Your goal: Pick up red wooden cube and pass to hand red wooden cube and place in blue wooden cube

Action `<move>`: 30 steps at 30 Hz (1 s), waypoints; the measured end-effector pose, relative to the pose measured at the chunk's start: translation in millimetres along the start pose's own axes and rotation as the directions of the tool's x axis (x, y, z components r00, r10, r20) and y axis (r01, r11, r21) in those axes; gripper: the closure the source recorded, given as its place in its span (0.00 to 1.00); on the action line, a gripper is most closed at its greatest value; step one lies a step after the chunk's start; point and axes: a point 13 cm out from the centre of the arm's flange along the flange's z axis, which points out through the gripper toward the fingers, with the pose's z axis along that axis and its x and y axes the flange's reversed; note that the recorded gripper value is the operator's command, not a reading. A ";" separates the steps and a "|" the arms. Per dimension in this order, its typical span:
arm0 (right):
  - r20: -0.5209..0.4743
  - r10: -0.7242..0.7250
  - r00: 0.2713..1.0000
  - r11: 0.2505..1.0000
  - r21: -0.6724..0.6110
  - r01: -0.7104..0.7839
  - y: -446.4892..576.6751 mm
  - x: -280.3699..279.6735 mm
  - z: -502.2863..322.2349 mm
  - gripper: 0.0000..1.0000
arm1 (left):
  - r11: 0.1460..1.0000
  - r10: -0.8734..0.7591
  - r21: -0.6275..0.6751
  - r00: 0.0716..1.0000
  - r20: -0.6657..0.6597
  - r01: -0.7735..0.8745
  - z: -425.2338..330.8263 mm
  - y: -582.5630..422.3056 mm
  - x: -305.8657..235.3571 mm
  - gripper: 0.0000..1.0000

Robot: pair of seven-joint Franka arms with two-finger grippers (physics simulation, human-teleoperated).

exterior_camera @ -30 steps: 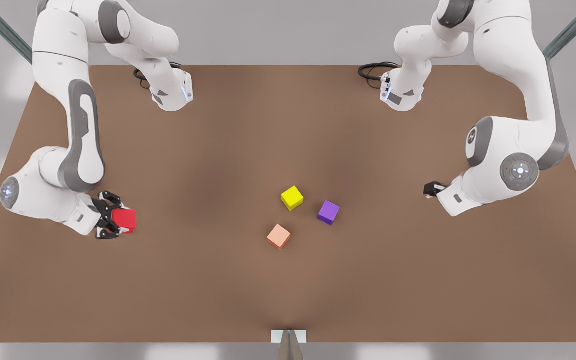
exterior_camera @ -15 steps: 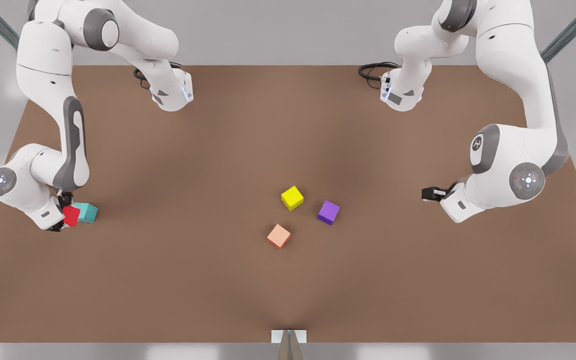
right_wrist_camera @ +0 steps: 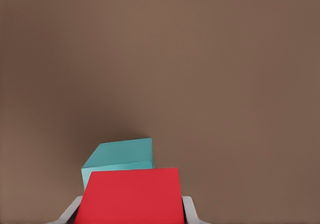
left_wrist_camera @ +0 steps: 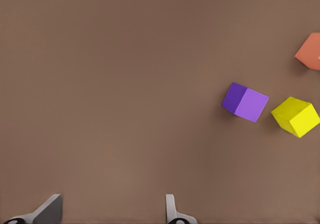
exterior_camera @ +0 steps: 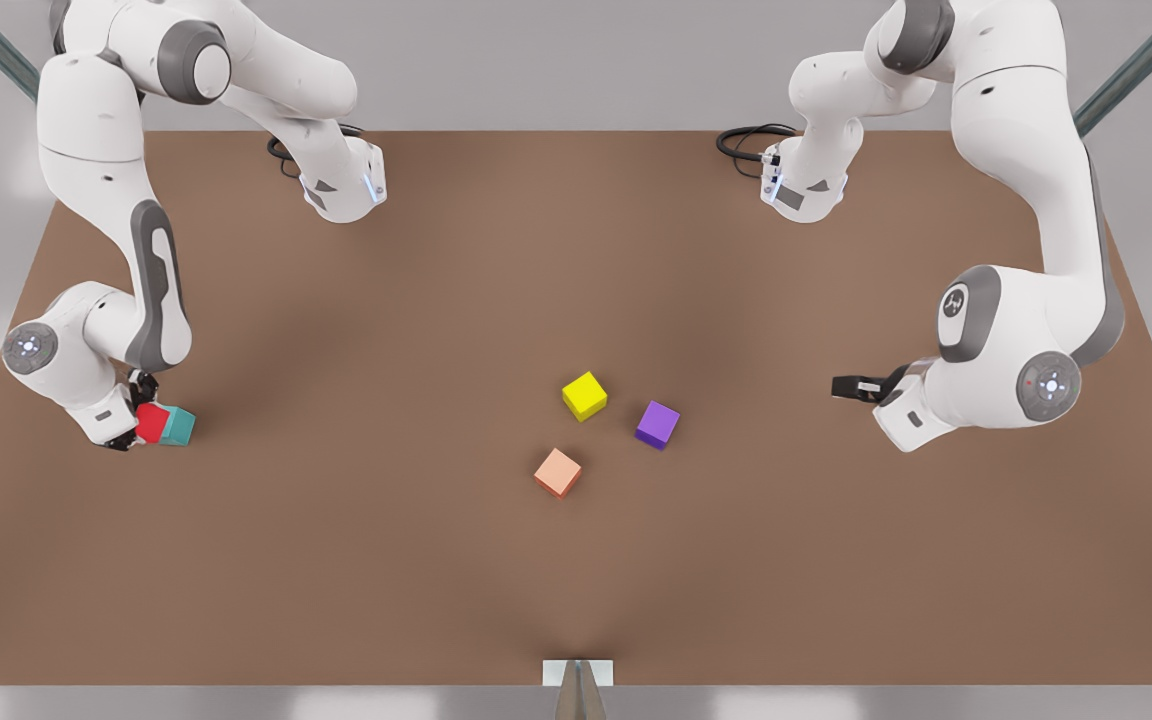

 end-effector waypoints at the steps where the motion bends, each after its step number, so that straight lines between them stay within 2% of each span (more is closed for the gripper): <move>1: 0.000 -0.001 1.000 1.000 -0.001 0.001 0.5 0.3 0.9 0.44 | 1.000 -0.001 0.000 1.000 -0.002 0.001 0.5 0.0 0.3 0.00; 6: 0.003 -0.006 1.000 1.000 -0.020 0.006 11.3 0.6 9.5 0.42 | 1.000 -0.006 0.003 1.000 -0.020 0.006 9.0 0.4 -1.5 0.00; 7: 0.003 -0.007 1.000 1.000 -0.026 0.007 14.2 0.6 11.6 0.34 | 1.000 -0.007 0.003 1.000 -0.023 0.007 10.6 0.6 -1.8 0.00; 8: 0.004 -0.008 1.000 1.000 -0.029 0.008 16.3 0.6 13.1 0.12 | 1.000 -0.008 0.003 1.000 -0.026 0.008 12.3 0.5 -2.3 0.00; 9: 0.005 -0.009 1.000 0.999 -0.032 0.009 17.9 0.7 14.6 0.02 | 1.000 -0.009 0.004 1.000 -0.029 0.009 14.1 0.9 -2.9 0.00; 10: 0.005 -0.010 1.000 0.999 -0.034 0.010 18.7 0.8 15.7 0.00 | 1.000 -0.010 0.004 0.999 -0.031 0.010 15.2 1.3 -3.2 0.00; 23: 0.012 -0.043 0.999 0.999 -0.016 0.043 7.7 -14.6 -1.3 0.00 | 1.000 -0.019 0.001 0.999 -0.030 0.019 15.9 2.9 -4.5 0.00; 30: 0.027 -0.085 0.996 0.996 0.039 0.084 -42.9 -45.5 -81.4 0.00 | 1.000 -0.020 -0.024 0.999 -0.026 0.019 13.4 7.5 -4.4 0.00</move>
